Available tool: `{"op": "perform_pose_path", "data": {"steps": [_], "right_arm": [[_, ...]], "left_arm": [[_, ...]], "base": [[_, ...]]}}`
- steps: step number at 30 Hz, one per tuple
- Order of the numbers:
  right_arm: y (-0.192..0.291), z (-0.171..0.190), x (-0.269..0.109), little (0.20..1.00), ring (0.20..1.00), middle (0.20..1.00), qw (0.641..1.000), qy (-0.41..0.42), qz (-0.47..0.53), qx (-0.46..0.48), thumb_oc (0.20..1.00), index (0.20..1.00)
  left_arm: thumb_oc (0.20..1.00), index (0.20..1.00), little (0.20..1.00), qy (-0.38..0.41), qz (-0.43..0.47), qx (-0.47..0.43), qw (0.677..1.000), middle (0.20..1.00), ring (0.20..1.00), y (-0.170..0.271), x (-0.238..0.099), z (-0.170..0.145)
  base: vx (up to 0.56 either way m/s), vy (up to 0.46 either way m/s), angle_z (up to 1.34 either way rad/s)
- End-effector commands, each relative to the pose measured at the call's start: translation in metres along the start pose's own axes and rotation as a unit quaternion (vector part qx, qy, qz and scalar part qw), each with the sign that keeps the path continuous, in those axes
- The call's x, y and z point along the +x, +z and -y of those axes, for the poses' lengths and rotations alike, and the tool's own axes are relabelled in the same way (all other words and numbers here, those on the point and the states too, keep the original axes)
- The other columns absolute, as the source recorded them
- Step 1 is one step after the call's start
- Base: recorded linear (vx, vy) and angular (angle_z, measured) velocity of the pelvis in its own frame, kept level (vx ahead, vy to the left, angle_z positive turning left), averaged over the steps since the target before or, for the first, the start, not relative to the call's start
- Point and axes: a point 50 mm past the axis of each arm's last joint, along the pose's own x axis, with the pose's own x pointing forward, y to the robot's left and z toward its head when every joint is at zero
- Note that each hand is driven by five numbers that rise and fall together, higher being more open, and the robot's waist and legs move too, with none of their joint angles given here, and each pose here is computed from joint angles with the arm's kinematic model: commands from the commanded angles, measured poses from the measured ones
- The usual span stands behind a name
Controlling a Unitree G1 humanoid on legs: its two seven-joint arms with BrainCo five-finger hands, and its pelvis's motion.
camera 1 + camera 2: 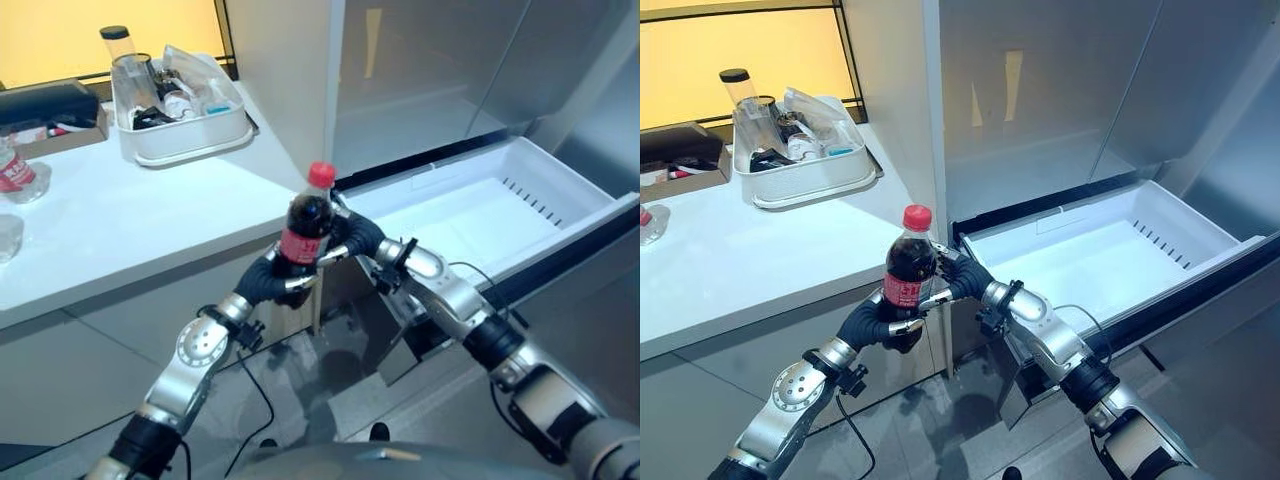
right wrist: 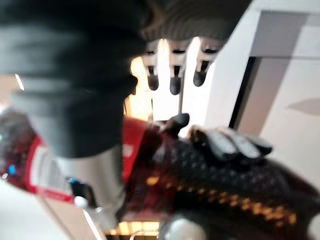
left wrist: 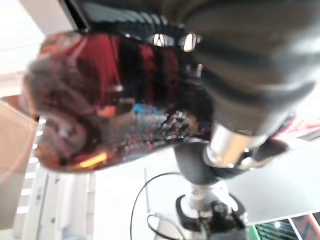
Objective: Take the drinks into the refrigerator
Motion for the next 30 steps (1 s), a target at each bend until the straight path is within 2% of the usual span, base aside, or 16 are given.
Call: {"op": "perform_pose_path", "data": {"steps": [1,6,14,21,22,24,30], "right_arm": [[0.052,-0.011,0.031,1.000,1.000,1.000,0.993,0.034,0.113,-0.015,1.000,1.000],[0.053,-0.013,0.033,1.000,1.000,1.000,0.992,0.016,0.127,-0.010,1.000,1.000],[0.048,-0.019,0.046,1.000,1.000,1.000,0.994,0.017,0.110,-0.019,1.000,1.000],[0.026,-0.016,0.063,1.000,1.000,1.000,0.998,-0.021,0.057,-0.020,1.000,1.000],[0.025,-0.016,0.065,0.595,0.595,0.595,0.998,-0.025,0.055,-0.017,0.595,0.595],[0.025,-0.016,0.069,0.200,0.200,0.200,0.998,-0.036,0.054,-0.017,0.200,0.200],[0.032,-0.016,0.069,0.200,0.200,0.200,0.995,-0.054,0.078,0.004,0.200,0.200]], "left_arm": [[0.200,0.200,0.200,-0.058,0.130,0.076,0.987,0.200,0.200,0.046,0.032,0.009],[0.200,0.200,0.200,-0.035,0.126,0.079,0.988,0.200,0.200,0.042,0.035,0.009],[0.200,0.200,0.200,-0.048,0.146,0.078,0.985,0.200,0.200,0.050,0.044,0.017],[0.200,0.200,0.200,-0.062,0.161,0.076,0.982,0.200,0.200,0.057,0.053,0.025],[0.200,0.200,0.200,-0.064,0.164,0.072,0.982,0.200,0.200,0.058,0.053,0.026],[0.200,0.200,0.200,-0.063,0.165,0.067,0.982,0.200,0.200,0.058,0.054,0.027],[0.200,0.200,0.200,-0.052,0.164,0.053,0.984,0.200,0.200,0.058,0.054,0.026]], "base": [[0.00,0.000,0.00],[0.00,0.000,0.00],[0.00,0.000,0.00],[0.00,0.000,0.00],[0.00,0.000,0.00],[0.00,0.000,0.00],[0.00,0.000,0.00]]}}
